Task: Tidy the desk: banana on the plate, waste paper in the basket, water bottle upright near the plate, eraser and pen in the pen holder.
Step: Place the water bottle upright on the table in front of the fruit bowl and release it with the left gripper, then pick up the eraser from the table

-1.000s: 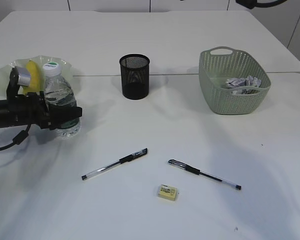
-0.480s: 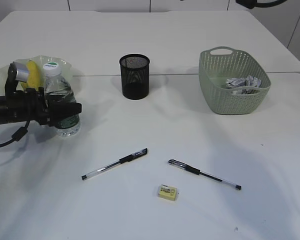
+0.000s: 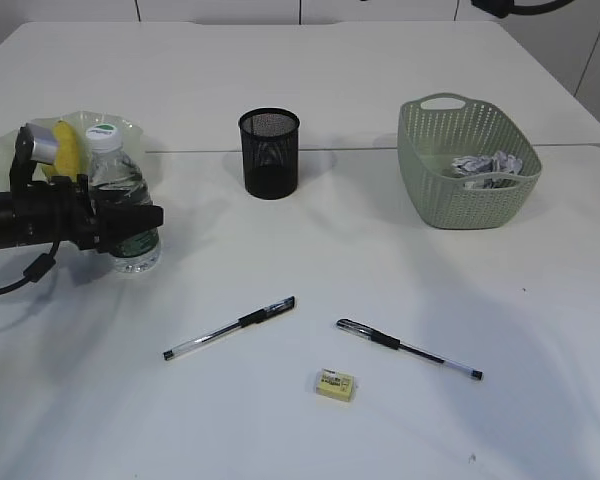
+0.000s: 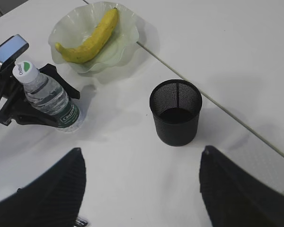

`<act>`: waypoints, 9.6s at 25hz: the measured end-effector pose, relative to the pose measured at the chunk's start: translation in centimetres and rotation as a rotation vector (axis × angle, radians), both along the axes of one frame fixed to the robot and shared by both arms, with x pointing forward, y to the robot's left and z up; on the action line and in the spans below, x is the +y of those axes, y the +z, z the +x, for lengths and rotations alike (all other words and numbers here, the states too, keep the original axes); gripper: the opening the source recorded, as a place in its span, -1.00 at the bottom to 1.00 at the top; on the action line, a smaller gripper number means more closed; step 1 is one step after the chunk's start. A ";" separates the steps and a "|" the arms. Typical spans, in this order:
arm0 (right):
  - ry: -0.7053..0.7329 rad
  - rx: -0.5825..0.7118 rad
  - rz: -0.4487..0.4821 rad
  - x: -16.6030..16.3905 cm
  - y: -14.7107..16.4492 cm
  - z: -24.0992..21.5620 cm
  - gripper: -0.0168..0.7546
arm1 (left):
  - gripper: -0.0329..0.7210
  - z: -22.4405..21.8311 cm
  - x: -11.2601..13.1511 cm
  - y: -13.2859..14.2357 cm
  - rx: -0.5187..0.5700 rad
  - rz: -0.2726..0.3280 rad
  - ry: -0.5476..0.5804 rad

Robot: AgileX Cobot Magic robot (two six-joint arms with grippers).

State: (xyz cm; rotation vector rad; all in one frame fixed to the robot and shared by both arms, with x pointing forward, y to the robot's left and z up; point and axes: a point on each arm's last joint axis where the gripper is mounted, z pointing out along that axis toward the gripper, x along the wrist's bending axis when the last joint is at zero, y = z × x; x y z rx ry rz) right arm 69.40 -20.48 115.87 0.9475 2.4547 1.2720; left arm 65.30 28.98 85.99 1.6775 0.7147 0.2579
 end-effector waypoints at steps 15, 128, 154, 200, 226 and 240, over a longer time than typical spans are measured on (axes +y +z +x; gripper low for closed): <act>0.000 0.000 0.000 0.0 0.0 0.0 0.49 | 0.61 0.0 0.0 0.0 0.000 0.000 0.000; 0.001 -0.001 -0.001 0.0 0.0 0.0 0.49 | 0.89 -7.9 6.3 9.2 0.097 -0.124 0.270; -0.001 -0.002 -0.008 0.0 0.0 0.0 0.49 | 0.85 -12.7 4.8 21.9 -0.130 -0.161 0.282; -0.058 0.056 0.026 -0.1 -0.1 0.0 0.49 | 0.66 -31.1 -1.1 34.1 -0.253 -0.148 0.651; -0.066 0.065 0.032 -0.1 -0.1 0.0 0.49 | 0.66 -45.1 -3.0 33.6 -0.361 -0.051 1.120; -0.068 0.066 0.034 -0.1 -0.1 0.0 0.49 | 0.66 -47.5 -3.2 33.6 -0.244 0.015 1.214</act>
